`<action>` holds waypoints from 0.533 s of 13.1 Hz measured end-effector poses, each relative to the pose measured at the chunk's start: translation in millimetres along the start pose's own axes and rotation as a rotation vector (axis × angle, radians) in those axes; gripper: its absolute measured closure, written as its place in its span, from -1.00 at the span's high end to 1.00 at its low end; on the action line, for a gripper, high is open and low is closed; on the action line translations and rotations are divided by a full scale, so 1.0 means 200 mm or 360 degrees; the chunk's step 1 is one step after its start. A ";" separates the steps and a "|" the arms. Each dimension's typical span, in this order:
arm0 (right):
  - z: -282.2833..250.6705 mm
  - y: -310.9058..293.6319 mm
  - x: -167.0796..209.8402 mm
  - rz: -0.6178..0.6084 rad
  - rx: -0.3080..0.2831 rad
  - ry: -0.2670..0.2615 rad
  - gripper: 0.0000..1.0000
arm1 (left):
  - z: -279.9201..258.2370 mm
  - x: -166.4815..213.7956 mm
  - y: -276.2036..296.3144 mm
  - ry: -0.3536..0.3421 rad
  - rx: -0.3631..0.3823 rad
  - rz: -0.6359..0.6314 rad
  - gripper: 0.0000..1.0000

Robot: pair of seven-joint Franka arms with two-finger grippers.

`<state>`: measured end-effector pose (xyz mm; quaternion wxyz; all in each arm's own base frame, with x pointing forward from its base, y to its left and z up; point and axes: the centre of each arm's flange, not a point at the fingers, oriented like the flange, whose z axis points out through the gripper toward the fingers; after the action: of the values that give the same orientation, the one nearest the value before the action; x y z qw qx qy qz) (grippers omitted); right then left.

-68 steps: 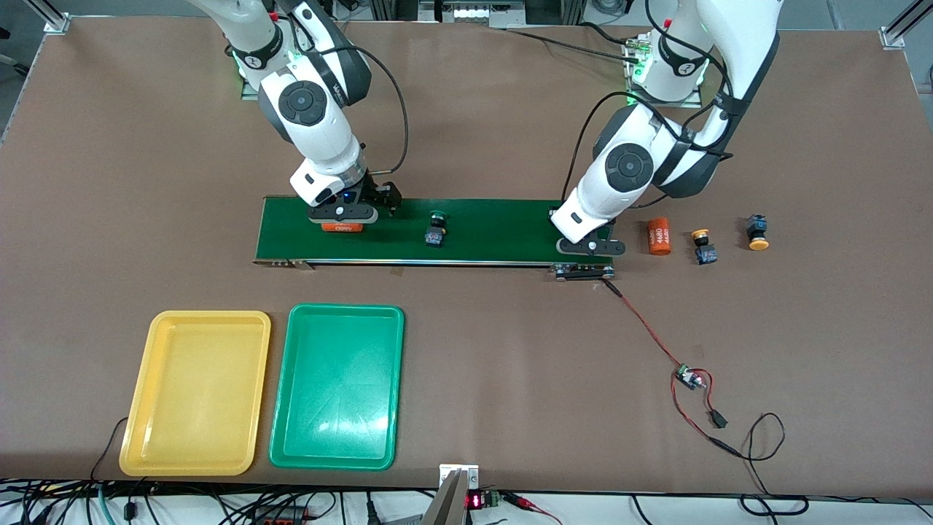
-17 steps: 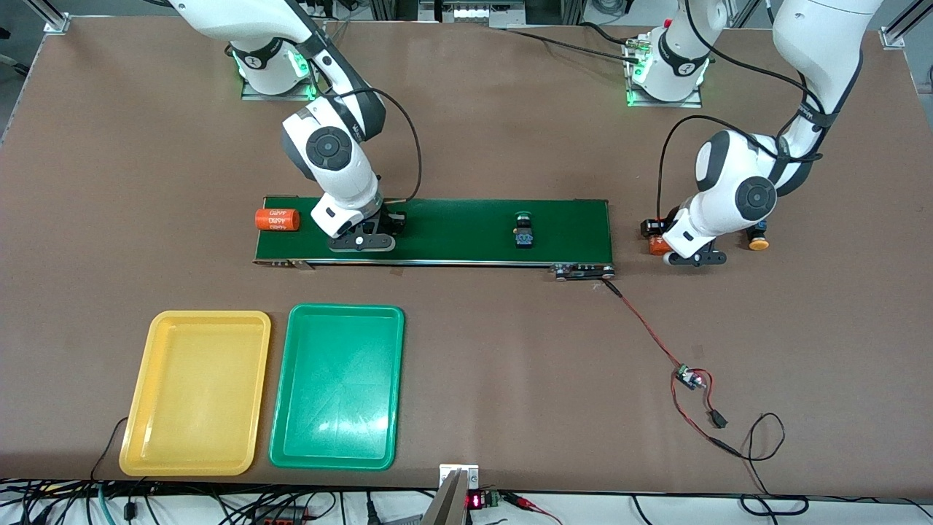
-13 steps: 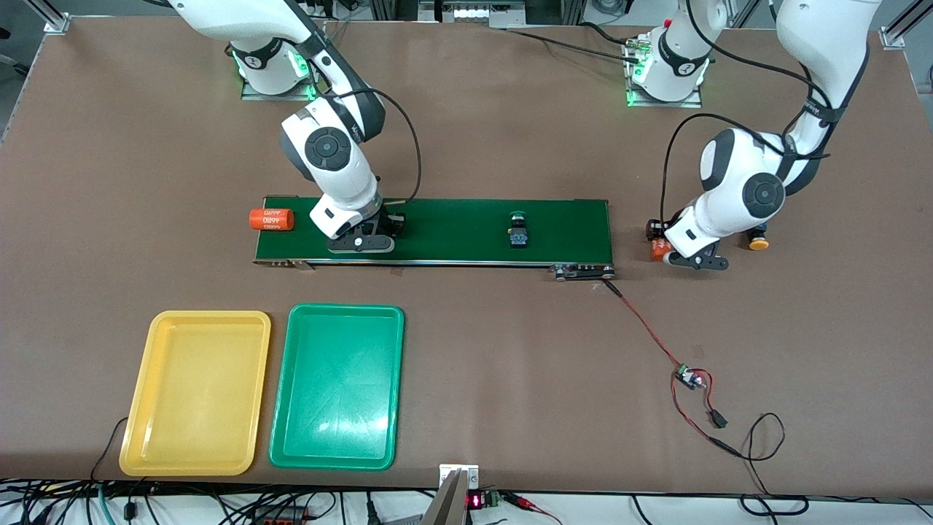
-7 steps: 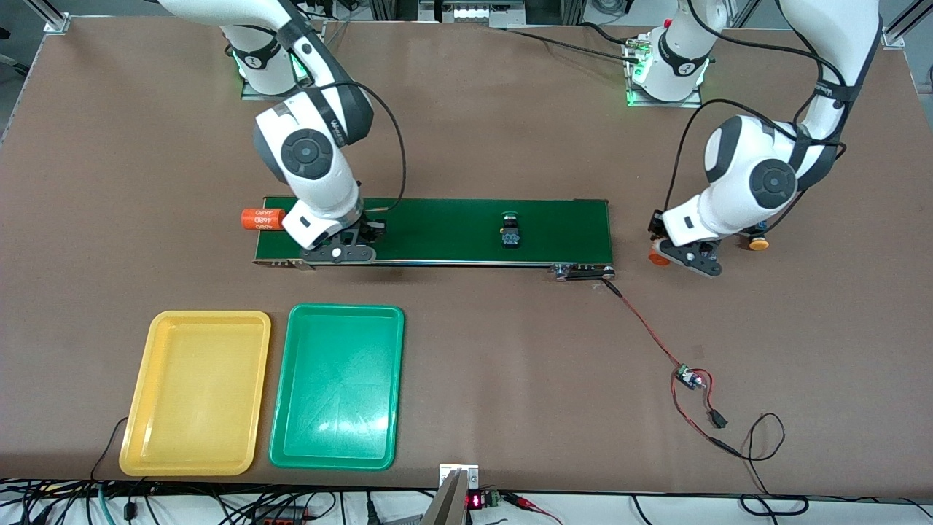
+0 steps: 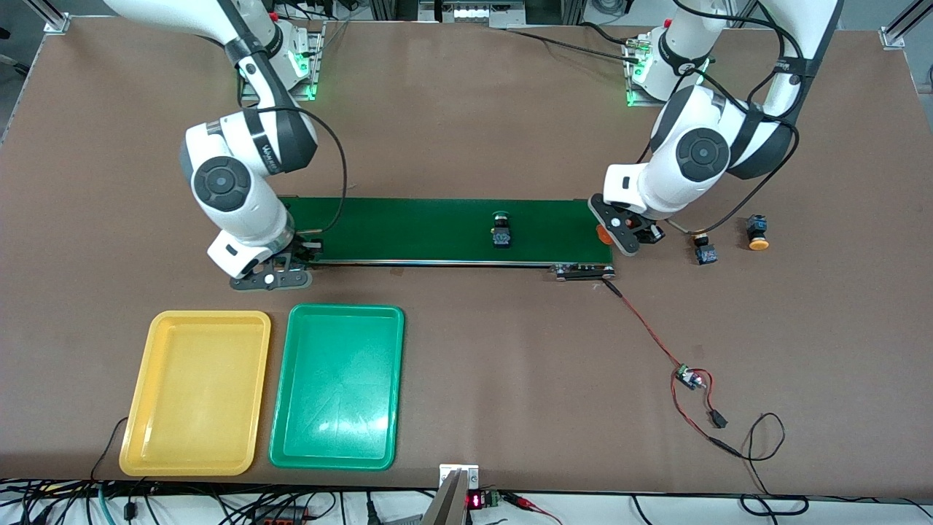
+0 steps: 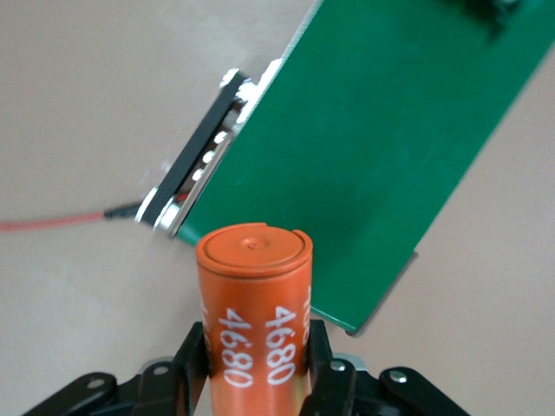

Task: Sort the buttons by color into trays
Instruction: 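Drop the button in the green tray with the right gripper while the left gripper moves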

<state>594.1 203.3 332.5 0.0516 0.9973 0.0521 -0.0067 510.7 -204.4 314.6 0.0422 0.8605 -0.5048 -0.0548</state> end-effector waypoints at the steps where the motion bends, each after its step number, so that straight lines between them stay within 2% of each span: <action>1: 0.01 0.00 0.01 -0.0001 0.0006 0.0015 -0.20 | 0.02 0.02 0.00 0.0009 0.0002 0.0112 -0.01; 3: 0.05 -0.03 0.06 -0.0005 0.0039 0.0087 -0.20 | 0.08 0.07 0.03 0.0026 0.0001 0.0274 -0.01; 7: 0.32 -0.07 0.22 0.0002 0.0057 0.0055 -0.20 | 0.21 0.17 0.10 0.0062 0.0004 0.0454 -0.01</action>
<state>636.1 215.3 266.0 0.0330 0.9981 0.0521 0.0095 503.8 -245.8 274.8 0.0582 0.7810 -0.6210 -0.0308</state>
